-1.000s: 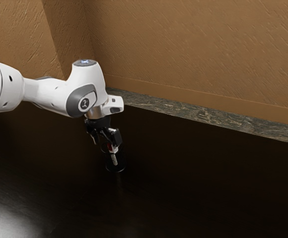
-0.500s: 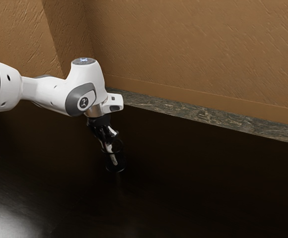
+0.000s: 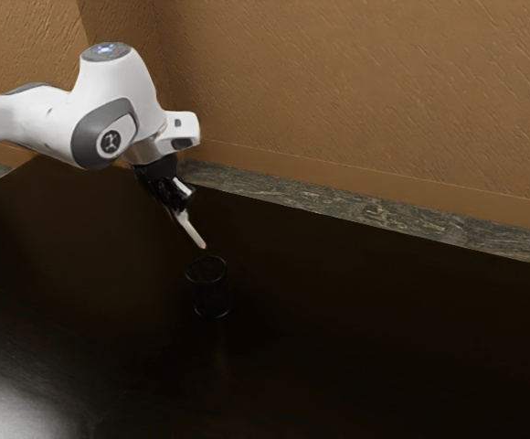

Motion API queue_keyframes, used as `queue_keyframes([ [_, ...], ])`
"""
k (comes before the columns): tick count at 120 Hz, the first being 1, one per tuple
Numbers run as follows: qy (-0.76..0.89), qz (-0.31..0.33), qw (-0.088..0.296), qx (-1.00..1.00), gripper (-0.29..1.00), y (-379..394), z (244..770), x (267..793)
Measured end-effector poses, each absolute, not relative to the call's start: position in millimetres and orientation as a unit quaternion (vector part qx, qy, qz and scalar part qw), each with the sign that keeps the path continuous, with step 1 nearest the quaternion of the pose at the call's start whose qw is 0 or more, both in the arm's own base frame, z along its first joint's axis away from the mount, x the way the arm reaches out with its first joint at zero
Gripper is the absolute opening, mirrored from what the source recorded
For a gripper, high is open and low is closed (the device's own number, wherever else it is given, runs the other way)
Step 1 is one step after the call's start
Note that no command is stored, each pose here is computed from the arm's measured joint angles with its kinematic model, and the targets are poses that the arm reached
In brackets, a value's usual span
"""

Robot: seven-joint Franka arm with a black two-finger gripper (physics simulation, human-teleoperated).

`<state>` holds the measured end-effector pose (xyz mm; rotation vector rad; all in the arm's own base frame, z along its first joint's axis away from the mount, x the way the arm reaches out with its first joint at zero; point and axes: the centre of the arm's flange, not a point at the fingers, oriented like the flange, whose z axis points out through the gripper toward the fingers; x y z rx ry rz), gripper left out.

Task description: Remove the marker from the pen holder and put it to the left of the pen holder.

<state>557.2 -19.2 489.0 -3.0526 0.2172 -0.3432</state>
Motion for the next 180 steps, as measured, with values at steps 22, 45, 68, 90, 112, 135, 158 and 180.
queue_keyframes([
  [22,0.026,-0.096,0.060,-0.993,-0.08,48.1,487.4,565.6],
  [45,0.016,-0.067,0.075,-0.995,-0.08,80.8,447.6,596.4],
  [68,0.045,-0.079,0.083,-0.992,-0.08,73.9,421.9,624.0],
  [90,0.063,-0.098,0.092,-0.989,-0.08,88.8,400.9,644.0],
  [112,0.088,-0.115,0.100,-0.984,-0.08,94.6,372.3,667.3],
  [135,0.105,-0.126,0.103,-0.981,-0.08,98.1,355.8,674.8],
  [158,0.119,-0.136,0.101,-0.978,0.12,97.4,356.5,676.6],
  [180,0.137,-0.142,0.099,-0.975,0.45,96.3,362.7,676.7],
])
